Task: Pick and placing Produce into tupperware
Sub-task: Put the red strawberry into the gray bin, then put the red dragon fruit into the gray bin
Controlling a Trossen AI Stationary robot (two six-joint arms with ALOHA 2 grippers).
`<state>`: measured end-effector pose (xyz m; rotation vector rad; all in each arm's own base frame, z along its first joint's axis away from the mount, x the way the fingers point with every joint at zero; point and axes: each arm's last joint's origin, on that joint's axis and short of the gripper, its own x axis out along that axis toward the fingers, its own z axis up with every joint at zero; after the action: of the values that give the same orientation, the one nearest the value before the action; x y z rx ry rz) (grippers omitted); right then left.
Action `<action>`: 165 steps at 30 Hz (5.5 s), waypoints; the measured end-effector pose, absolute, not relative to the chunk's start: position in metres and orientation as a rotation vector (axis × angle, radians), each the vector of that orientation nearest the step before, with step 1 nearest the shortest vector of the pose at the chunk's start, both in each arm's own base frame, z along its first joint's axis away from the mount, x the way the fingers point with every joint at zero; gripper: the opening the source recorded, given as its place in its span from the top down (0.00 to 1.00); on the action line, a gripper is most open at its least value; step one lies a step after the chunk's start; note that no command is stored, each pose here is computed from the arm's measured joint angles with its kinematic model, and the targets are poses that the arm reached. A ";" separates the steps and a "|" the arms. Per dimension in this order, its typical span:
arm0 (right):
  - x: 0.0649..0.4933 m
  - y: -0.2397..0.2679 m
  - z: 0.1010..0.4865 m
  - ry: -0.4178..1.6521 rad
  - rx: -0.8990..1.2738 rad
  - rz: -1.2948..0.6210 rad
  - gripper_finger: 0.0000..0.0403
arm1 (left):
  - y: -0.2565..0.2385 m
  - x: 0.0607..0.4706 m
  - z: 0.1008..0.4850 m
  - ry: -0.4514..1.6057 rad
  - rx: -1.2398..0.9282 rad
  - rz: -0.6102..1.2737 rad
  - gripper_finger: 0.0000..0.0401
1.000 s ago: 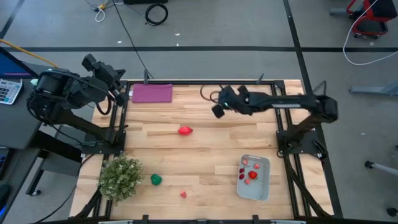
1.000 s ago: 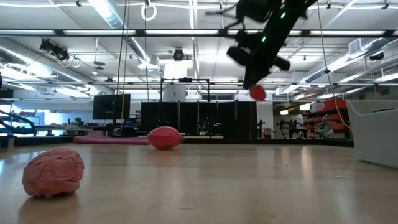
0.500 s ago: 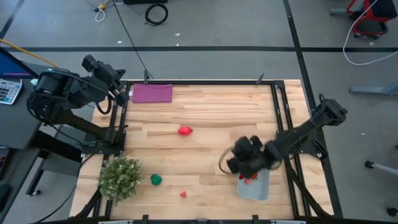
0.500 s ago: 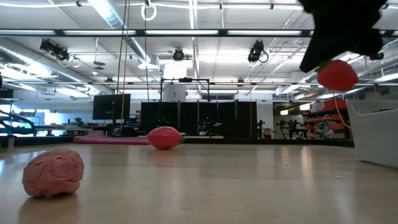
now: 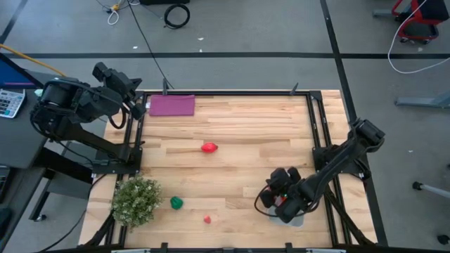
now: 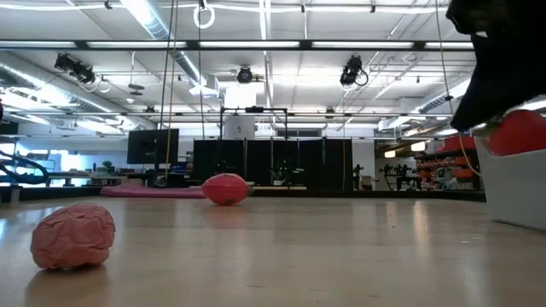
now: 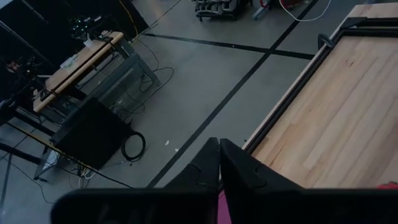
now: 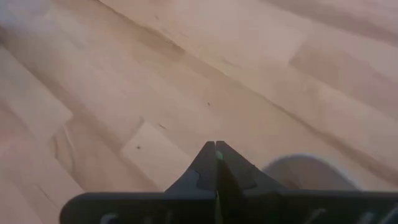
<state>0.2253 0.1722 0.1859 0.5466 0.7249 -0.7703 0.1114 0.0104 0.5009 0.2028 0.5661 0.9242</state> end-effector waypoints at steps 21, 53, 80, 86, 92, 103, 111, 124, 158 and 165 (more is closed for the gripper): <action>0.223 0.179 0.177 0.909 0.625 -0.757 0.81 | 0.010 0.111 0.501 0.567 0.204 0.924 0.94; 0.312 0.133 0.241 0.590 0.177 -0.592 0.70 | -0.005 0.163 0.424 0.992 0.324 0.439 0.74; 0.315 0.122 0.240 0.637 0.096 -0.595 0.70 | 0.023 0.287 0.190 0.968 0.266 0.038 0.28; 0.314 0.122 0.240 0.637 0.101 -0.597 0.70 | 0.039 0.294 0.171 1.026 0.250 0.071 0.24; 0.314 0.123 0.240 0.637 0.101 -0.595 0.70 | 0.047 0.295 0.160 1.066 0.225 0.067 0.22; 0.314 0.123 0.240 0.637 0.102 -0.596 0.70 | 0.047 0.300 0.158 1.019 0.171 0.014 0.22; 0.314 0.123 0.240 0.636 0.103 -0.596 0.70 | 0.048 0.308 0.139 1.035 0.149 0.019 0.22; 0.314 0.123 0.240 0.640 0.100 -0.597 0.70 | 0.049 0.313 0.135 1.008 0.147 0.028 0.31; 0.166 0.193 0.277 1.014 0.773 -0.627 0.98 | -0.026 0.384 0.256 0.644 0.290 -0.146 0.43; 0.143 0.220 0.252 1.068 0.847 -0.856 0.99 | -0.044 0.389 0.276 0.545 0.301 -0.177 0.43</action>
<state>0.1426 0.2195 0.2517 0.8469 1.0680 -0.8557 0.3894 -0.0437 0.2762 0.3006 0.5449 -0.1770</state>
